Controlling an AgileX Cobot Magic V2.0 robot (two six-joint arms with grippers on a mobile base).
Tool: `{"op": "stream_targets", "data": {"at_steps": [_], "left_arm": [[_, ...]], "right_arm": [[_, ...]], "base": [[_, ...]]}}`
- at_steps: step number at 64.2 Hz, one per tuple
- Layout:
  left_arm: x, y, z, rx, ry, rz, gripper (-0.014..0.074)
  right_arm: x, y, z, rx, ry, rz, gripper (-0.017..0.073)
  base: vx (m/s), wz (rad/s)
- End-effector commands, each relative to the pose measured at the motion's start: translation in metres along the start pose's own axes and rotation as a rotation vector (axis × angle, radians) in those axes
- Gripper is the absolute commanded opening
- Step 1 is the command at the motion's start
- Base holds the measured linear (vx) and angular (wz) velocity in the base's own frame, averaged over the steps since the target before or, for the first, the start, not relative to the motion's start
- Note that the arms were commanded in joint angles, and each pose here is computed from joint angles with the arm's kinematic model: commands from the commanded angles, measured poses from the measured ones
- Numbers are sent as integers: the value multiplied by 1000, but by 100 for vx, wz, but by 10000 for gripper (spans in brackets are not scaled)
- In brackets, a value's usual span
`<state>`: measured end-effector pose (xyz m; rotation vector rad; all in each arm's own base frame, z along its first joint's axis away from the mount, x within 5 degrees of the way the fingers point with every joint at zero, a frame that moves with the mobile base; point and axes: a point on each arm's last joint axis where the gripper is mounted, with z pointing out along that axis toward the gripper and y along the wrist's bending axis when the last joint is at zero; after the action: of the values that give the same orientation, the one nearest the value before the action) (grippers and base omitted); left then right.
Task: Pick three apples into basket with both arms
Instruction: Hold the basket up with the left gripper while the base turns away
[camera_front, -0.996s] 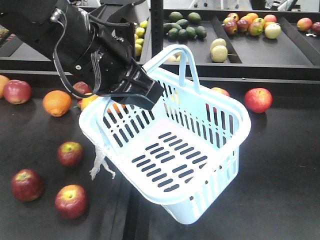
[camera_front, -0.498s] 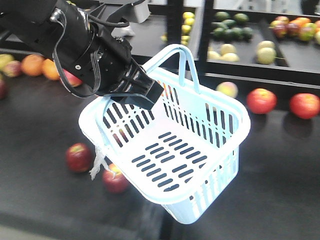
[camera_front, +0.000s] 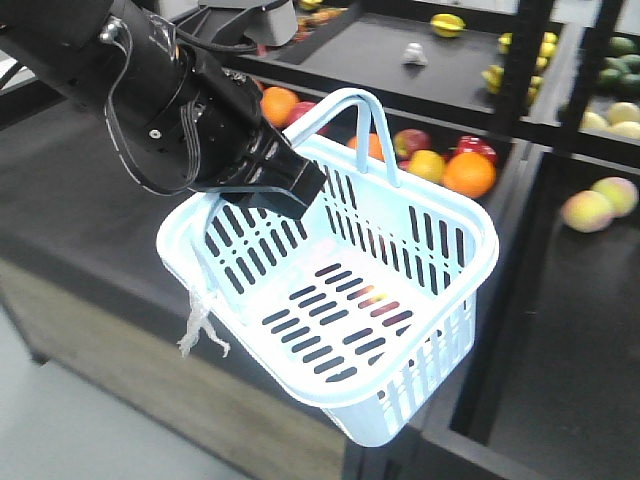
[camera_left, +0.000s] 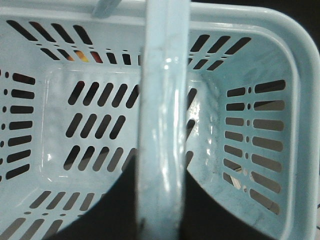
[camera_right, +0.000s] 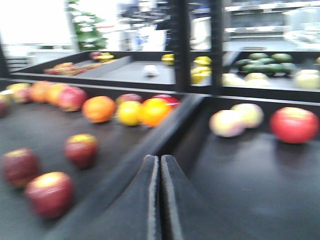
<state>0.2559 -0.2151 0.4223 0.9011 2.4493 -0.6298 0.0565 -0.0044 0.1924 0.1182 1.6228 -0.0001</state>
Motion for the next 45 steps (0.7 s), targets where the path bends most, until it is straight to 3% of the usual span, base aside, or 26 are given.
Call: {"op": "stream_targets", "data": {"at_steps": [1, 45], "left_arm": [[-2, -11, -24, 35, -92, 4, -7], [-2, -11, -24, 35, -92, 4, -7]], "right_arm": [[-4, 0, 0, -4, -73, -12, -3], [-4, 0, 0, -4, -73, -12, -3]], "base": [[-17, 60], [-17, 62]]}}
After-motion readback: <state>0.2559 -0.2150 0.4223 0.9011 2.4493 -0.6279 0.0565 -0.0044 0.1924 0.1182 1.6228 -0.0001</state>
